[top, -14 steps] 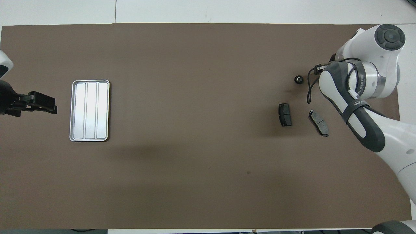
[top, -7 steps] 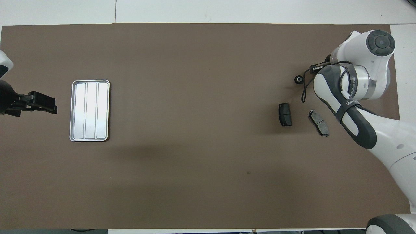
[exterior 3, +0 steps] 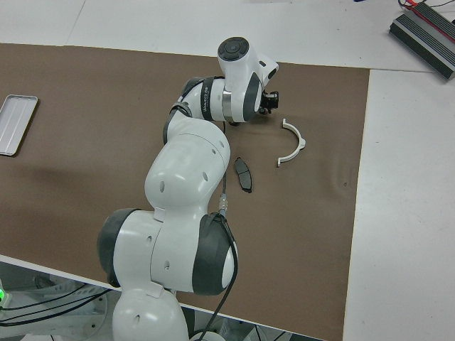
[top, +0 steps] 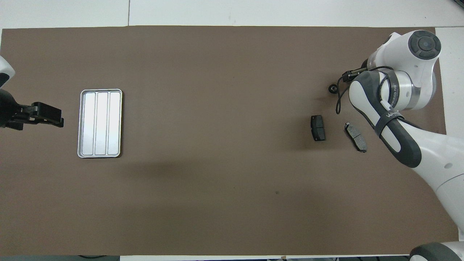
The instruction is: Place bearing gear from tray to pile
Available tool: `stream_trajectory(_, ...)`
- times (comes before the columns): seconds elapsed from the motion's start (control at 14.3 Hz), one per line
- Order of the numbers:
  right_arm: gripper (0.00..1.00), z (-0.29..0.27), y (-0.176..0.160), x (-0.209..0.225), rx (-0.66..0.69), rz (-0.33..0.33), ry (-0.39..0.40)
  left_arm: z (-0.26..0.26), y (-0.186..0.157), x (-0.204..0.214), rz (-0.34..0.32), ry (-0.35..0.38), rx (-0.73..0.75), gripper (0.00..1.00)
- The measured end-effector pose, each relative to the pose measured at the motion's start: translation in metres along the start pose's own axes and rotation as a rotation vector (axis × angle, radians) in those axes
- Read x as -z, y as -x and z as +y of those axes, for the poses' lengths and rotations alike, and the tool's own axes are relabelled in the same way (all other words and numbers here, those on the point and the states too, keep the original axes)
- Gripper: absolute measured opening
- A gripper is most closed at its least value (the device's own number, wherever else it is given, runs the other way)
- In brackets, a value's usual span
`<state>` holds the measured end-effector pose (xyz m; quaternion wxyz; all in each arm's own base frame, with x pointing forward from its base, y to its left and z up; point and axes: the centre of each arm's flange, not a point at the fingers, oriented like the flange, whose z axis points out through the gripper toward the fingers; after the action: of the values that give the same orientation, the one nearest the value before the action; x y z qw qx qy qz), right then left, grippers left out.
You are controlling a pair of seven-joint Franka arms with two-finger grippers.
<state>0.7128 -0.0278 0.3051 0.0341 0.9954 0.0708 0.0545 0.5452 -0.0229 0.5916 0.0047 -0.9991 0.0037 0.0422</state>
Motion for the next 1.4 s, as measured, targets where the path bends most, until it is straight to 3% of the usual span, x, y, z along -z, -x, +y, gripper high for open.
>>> stream_trajectory(0.14,0.99,-0.012,-0.001,0.04,-0.009,-0.015,-0.013,0.0,0.0,0.0,0.0,0.0,0.0,1.0)
stream_trajectory(0.21,1.0,-0.017,0.0,0.063,-0.006,-0.02,-0.016,0.0,0.0,0.0,0.0,0.0,0.0,1.0)
stream_trajectory(0.91,1.0,-0.038,0.062,0.285,0.015,-0.022,-0.001,0.0,0.0,0.0,0.0,0.0,0.0,1.0)
stream_trajectory(1.4,1.0,-0.037,0.122,0.38,-0.009,-0.017,-0.013,0.0,0.0,0.0,0.0,0.0,0.0,1.0)
